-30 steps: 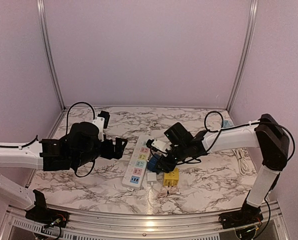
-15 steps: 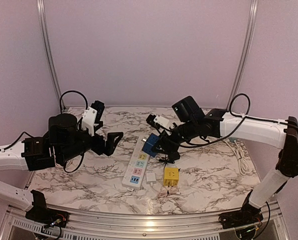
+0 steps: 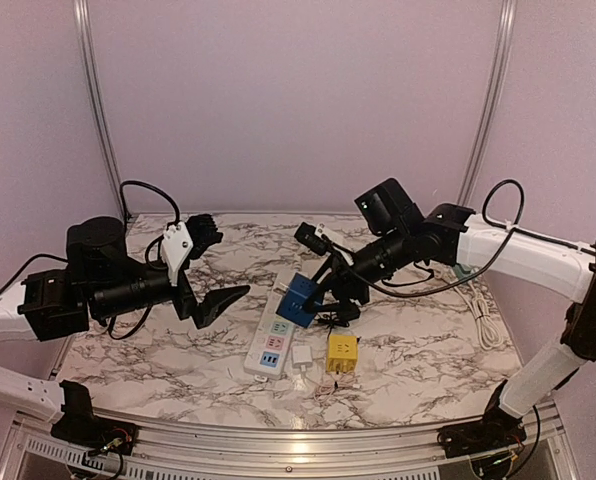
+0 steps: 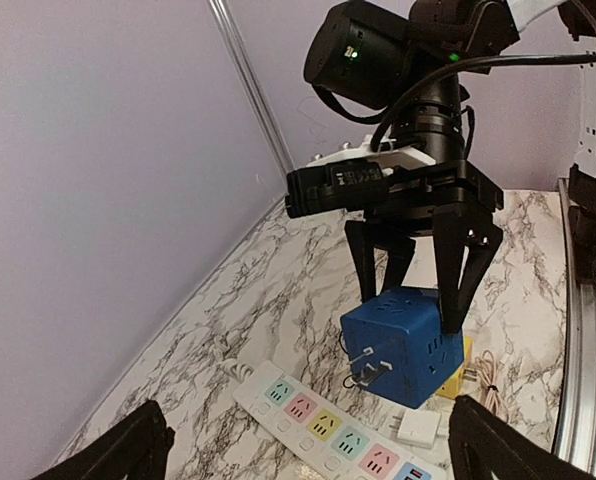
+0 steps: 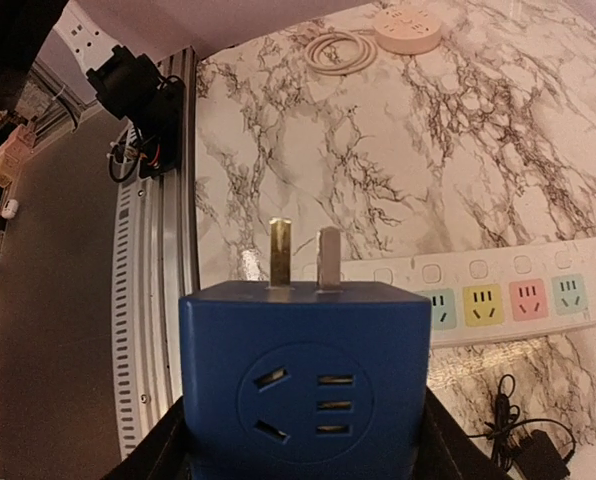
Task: Insert the plug
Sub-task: Pass from the right arm to the left
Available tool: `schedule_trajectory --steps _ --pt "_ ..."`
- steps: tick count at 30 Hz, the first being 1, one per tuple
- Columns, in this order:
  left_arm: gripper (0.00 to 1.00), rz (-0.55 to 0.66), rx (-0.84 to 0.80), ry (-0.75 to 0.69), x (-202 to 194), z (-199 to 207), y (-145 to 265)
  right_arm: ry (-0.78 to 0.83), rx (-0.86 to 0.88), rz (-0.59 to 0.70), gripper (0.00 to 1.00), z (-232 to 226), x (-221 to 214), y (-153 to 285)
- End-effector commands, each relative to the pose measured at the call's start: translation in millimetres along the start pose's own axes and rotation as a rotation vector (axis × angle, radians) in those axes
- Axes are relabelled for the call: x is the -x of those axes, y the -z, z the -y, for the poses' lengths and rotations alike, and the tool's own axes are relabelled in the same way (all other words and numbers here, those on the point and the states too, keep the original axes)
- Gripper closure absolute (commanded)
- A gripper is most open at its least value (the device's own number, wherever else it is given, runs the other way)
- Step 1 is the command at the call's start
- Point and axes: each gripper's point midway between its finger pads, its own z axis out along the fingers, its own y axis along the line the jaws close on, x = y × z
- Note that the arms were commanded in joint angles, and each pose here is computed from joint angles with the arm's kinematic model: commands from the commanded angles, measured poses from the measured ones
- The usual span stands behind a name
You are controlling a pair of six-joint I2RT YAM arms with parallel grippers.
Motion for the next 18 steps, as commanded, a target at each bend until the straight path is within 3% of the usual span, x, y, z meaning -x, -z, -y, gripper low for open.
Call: schedule_trajectory --steps 1,7,18 --pt "0.01 0.047 -0.139 -0.227 17.1 26.4 6.7 0.058 0.178 0.075 0.64 -47.5 28.7 24.5" --pt "0.01 0.002 -0.247 -0.464 2.1 60.8 -0.3 0.073 0.344 0.094 0.63 -81.1 23.1 32.3" --pt "0.01 -0.022 -0.356 -0.683 -14.0 101.8 -5.5 0.044 0.456 0.051 0.63 -96.5 10.4 29.3"
